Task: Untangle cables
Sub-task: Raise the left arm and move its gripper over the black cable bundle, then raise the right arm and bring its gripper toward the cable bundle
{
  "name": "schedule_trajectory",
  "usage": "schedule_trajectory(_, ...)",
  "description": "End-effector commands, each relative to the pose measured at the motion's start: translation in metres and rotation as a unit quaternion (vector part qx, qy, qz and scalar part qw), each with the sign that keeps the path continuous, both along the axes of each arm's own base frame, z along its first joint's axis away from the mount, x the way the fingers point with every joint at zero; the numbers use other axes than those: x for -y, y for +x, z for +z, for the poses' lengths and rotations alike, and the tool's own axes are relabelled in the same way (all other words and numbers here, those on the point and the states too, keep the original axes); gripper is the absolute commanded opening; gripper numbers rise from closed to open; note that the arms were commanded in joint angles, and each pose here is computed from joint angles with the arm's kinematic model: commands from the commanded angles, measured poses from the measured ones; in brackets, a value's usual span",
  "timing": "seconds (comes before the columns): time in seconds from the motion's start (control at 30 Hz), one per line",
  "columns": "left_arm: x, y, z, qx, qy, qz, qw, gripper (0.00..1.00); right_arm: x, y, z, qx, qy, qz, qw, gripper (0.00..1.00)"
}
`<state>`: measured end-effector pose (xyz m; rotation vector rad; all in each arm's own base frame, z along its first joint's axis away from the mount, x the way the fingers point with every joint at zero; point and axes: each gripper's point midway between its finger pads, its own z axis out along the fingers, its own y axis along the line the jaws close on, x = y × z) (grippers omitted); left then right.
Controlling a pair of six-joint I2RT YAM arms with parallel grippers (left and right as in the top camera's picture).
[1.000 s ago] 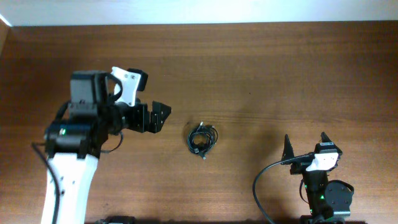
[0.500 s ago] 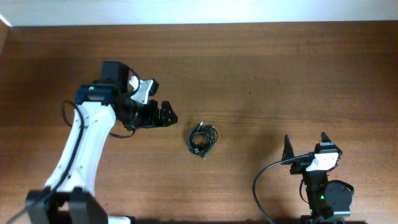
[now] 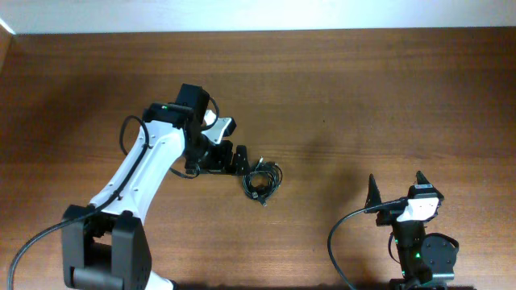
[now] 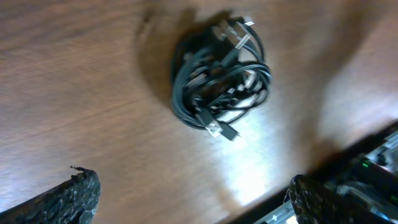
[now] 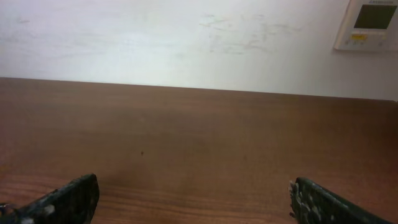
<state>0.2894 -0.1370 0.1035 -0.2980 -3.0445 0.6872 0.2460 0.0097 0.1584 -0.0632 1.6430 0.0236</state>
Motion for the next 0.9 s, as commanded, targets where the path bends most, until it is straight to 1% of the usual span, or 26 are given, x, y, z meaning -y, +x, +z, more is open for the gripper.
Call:
schedule_trajectory(0.0, -0.01, 0.013, -0.005, 0.026, 0.036, 0.0, 0.999, 0.99, -0.001, 0.0, 0.002, 0.007, 0.003, 0.001, 1.0, 0.98)
schedule_trajectory(0.07, -0.009, 0.016, -0.004, 0.034, 0.034, 0.0, 0.999, 0.99, -0.018, -0.001, 0.011, 0.02, 0.049, 0.047, 0.997, 0.98)
schedule_trajectory(0.1, -0.009, 0.017, -0.004, 0.034, 0.034, 0.0, 0.999, 0.99, -0.038, -0.006, 0.01, 0.008, 0.099, 0.106, 0.989, 0.98)
schedule_trajectory(0.17, -0.009, 0.017, -0.004, 0.035, 0.034, 0.0, 0.999, 0.99, -0.076, -0.022, 0.011, -0.025, 0.176, 0.217, 0.96, 0.98)
schedule_trajectory(0.2, -0.008, 0.017, -0.004, 0.036, 0.033, 0.0, 0.999, 0.99, -0.087, -0.029, 0.016, -0.03, 0.202, 0.254, 0.945, 0.98)
schedule_trajectory(0.27, -0.007, 0.019, -0.004, 0.04, 0.032, -0.001, 0.999, 0.99, -0.11, -0.047, 0.027, -0.052, 0.257, 0.33, 0.907, 0.98)
schedule_trajectory(0.33, -0.007, 0.019, -0.004, 0.04, 0.031, -0.001, 0.999, 0.99, -0.117, -0.056, 0.044, -0.027, 0.257, 0.366, 0.894, 0.98)
schedule_trajectory(0.37, -0.007, 0.019, -0.004, 0.04, 0.031, -0.001, 0.999, 0.99, -0.12, -0.062, 0.058, 0.002, 0.241, 0.389, 0.889, 0.98)
schedule_trajectory(0.4, -0.007, 0.019, -0.004, 0.041, 0.032, -0.001, 0.999, 0.99, -0.125, -0.075, 0.082, 0.055, 0.21, 0.421, 0.881, 0.98)
schedule_trajectory(0.47, -0.007, 0.02, -0.004, 0.043, 0.032, -0.001, 0.999, 0.99, -0.125, -0.09, 0.115, 0.125, 0.174, 0.441, 0.872, 0.98)
schedule_trajectory(0.53, -0.007, 0.021, -0.004, 0.044, 0.032, -0.001, 0.999, 0.99, -0.123, -0.098, 0.138, 0.162, 0.149, 0.436, 0.873, 0.98)
schedule_trajectory(0.57, -0.007, 0.021, -0.004, 0.044, 0.032, -0.001, 0.999, 0.99, -0.12, -0.103, 0.157, 0.184, 0.12, 0.427, 0.877, 0.98)
schedule_trajectory(0.6, -0.007, 0.021, -0.004, 0.044, 0.032, -0.001, 0.999, 0.99, -0.118, -0.106, 0.171, 0.193, 0.098, 0.415, 0.884, 0.98)
schedule_trajectory(0.67, -0.007, 0.021, -0.004, 0.044, 0.032, -0.001, 0.999, 0.99, -0.112, -0.108, 0.19, 0.187, 0.056, 0.383, 0.903, 0.98)
schedule_trajectory(0.73, -0.007, 0.021, -0.004, 0.044, 0.032, -0.001, 0.998, 0.99, -0.105, -0.109, 0.202, 0.154, 0.013, 0.343, 0.927, 0.98)
schedule_trajectory(0.77, -0.007, 0.021, -0.004, 0.045, 0.032, -0.001, 0.998, 0.99, -0.099, -0.107, 0.205, 0.132, 0.005, 0.318, 0.939, 0.98)
schedule_trajectory(0.8, -0.007, 0.022, -0.004, 0.046, 0.032, -0.001, 0.998, 0.99, -0.091, -0.104, 0.206, 0.098, 0.0, 0.284, 0.954, 0.98)
schedule_trajectory(0.87, -0.007, 0.024, -0.003, 0.05, 0.031, -0.001, 0.998, 0.99, -0.075, -0.099, 0.205, 0.025, 0.004, 0.226, 0.974, 0.98)
